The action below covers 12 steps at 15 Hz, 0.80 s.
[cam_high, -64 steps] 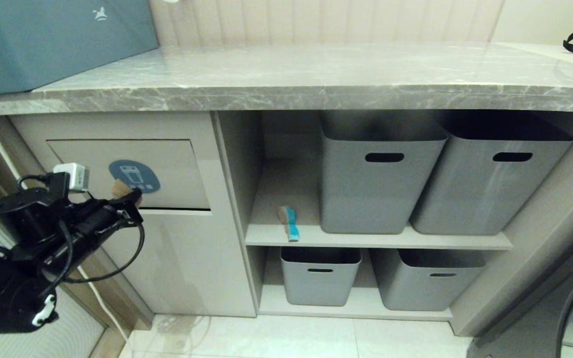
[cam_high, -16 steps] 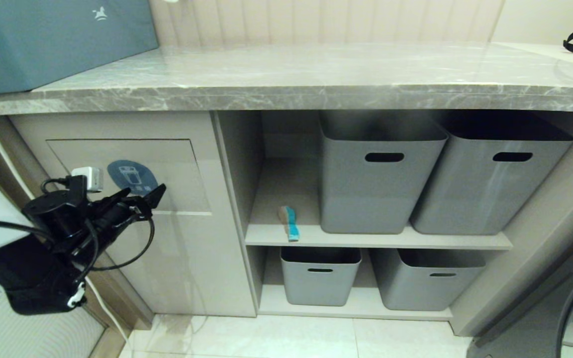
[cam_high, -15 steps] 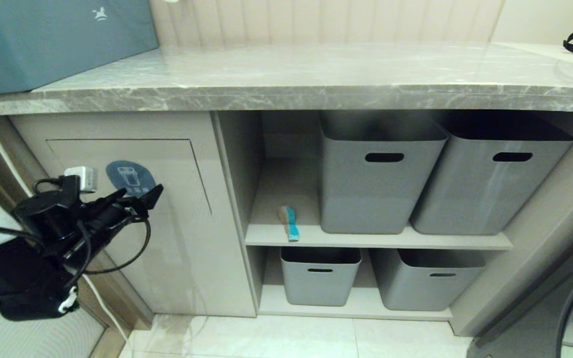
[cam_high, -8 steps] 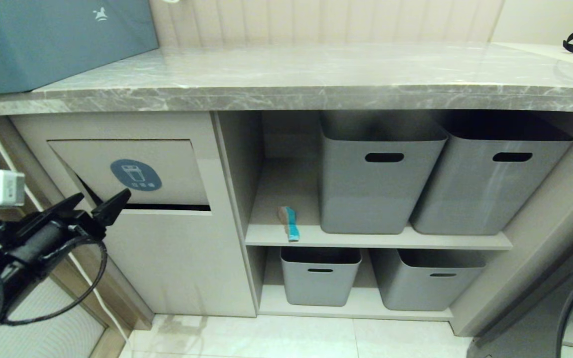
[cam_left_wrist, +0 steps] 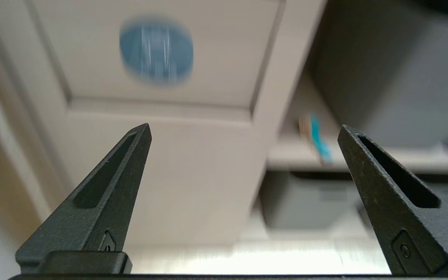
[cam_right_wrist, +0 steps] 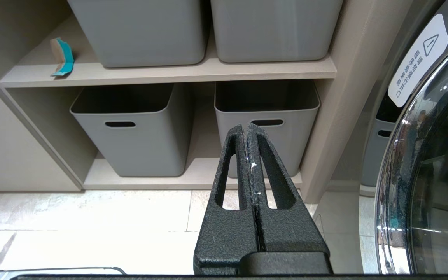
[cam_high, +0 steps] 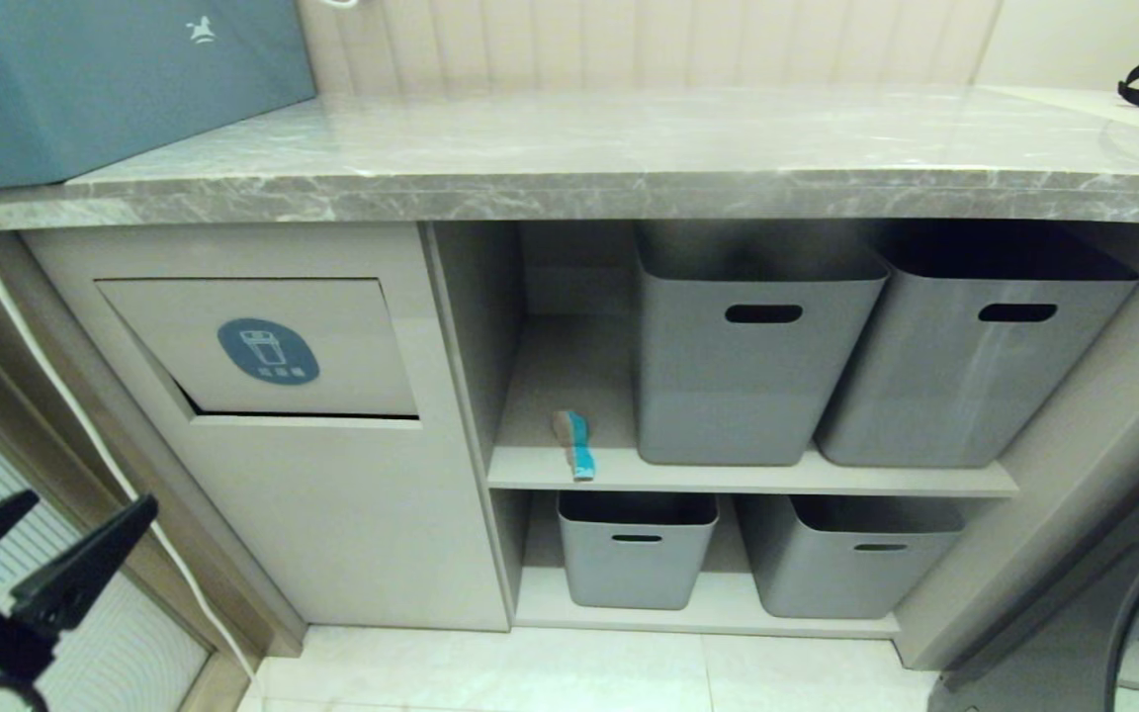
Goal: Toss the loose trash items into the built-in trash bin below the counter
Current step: Pick up the garbage
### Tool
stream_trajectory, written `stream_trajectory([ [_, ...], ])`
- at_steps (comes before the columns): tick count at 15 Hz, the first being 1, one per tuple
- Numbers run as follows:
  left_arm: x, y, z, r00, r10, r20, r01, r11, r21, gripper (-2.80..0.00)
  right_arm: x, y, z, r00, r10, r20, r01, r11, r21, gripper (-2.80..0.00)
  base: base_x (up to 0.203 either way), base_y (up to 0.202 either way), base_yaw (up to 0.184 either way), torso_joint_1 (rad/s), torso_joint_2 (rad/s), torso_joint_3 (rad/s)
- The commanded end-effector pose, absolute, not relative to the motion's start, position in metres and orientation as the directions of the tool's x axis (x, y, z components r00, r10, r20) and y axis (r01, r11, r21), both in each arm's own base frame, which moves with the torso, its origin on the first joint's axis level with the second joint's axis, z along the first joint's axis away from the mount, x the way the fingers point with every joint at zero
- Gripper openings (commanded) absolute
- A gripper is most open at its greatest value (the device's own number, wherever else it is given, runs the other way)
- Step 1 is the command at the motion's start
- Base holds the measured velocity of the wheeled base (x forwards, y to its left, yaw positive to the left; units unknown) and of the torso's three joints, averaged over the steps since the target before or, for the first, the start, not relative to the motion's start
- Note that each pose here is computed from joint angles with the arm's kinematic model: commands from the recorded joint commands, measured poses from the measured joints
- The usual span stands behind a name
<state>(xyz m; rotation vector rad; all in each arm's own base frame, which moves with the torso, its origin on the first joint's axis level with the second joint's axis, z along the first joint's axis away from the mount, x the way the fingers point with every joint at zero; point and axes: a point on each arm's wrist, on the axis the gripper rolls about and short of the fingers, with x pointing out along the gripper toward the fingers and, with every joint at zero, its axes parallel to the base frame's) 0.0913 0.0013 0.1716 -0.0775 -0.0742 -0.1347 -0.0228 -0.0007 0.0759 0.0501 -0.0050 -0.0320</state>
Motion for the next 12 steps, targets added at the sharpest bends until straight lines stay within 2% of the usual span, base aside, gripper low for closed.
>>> stream_trajectory([
  [1,0.042,-0.002,0.157,0.988,-0.133,0.074,0.138,0.988,-0.067,0.0,-0.023,-0.001,0.076,0.999,-0.032,0.003,0.032,0.998,0.051,-2.8,0.0,0.0,0.0,0.0,0.0,0.0],
  [6,-0.021,-0.001,0.099,0.996,-0.033,0.084,0.034,0.999,-0.007,0.0,-0.023,-0.001,0.076,0.999,-0.032,0.005,0.032,0.998,0.05,-2.8,0.0,0.0,0.0,0.0,0.0,0.0],
  [8,-0.023,-0.001,0.078,0.999,-0.038,0.032,0.036,0.998,0.055,0.0,-0.023,-0.001,0.076,0.999,-0.032,0.003,0.032,0.998,0.051,-2.8,0.0,0.0,0.0,0.0,0.0,0.0],
  [12,-0.023,-0.001,0.075,0.999,-0.045,-0.002,0.045,0.999,0.005,0.0,-0.023,-0.001,0.076,0.999,-0.032,0.003,0.032,0.998,0.051,-2.8,0.0,0.0,0.0,0.0,0.0,0.0],
])
